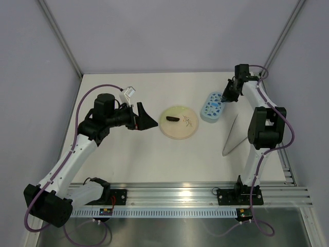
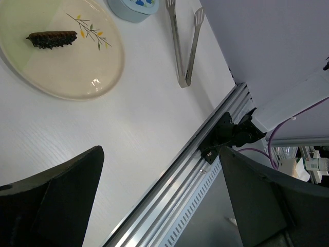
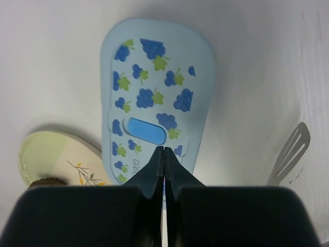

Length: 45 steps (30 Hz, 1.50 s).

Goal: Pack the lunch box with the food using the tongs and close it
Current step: Close the box lid on the packing box.

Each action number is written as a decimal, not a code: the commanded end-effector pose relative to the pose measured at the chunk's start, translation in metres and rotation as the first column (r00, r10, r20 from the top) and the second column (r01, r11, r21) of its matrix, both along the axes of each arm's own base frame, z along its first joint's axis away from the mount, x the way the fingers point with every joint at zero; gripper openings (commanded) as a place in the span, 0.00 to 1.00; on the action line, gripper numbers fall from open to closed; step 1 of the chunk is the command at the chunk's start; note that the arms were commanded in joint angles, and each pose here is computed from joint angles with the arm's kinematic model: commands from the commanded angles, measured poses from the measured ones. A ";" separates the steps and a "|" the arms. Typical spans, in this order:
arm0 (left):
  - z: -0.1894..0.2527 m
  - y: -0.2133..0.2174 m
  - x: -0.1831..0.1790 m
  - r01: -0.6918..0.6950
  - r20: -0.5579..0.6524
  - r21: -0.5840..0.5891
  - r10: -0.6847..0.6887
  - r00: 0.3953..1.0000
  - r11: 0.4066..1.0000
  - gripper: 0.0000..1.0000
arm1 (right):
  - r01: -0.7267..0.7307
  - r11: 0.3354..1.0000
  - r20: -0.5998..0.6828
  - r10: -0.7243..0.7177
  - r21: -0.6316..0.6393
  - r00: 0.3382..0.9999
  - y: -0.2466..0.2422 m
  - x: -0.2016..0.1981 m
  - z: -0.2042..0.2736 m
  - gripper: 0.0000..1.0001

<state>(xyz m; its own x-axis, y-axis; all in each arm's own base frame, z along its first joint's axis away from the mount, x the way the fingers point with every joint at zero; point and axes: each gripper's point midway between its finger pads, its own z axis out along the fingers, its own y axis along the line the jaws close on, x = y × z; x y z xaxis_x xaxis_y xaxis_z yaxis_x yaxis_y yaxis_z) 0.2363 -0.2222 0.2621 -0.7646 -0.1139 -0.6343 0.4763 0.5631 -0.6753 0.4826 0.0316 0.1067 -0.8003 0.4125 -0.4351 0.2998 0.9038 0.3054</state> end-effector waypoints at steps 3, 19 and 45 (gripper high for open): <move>0.006 0.001 0.001 0.000 0.037 0.002 -0.001 0.999 1.000 0.99 | 0.019 1.000 -0.073 -0.019 0.002 0.997 0.003 -0.022 -0.043 0.00; 0.001 0.000 0.003 0.000 0.019 -0.006 0.000 1.000 1.000 0.99 | -0.057 0.998 0.107 0.059 -0.024 0.992 0.023 -0.018 0.052 0.00; -0.002 0.008 -0.006 -0.021 0.025 0.016 0.020 0.999 1.000 0.99 | 0.014 0.998 0.073 -0.009 -0.060 0.997 0.015 0.051 0.031 0.00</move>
<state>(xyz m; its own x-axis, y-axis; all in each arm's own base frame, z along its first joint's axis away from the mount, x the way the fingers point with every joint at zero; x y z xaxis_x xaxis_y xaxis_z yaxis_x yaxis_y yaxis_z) 0.2263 -0.2161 0.2559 -0.7732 -0.1090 -0.6247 0.4603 0.5811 -0.6711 0.5203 0.0440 0.0747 -0.8178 0.4001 -0.4137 0.3261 0.9144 0.2398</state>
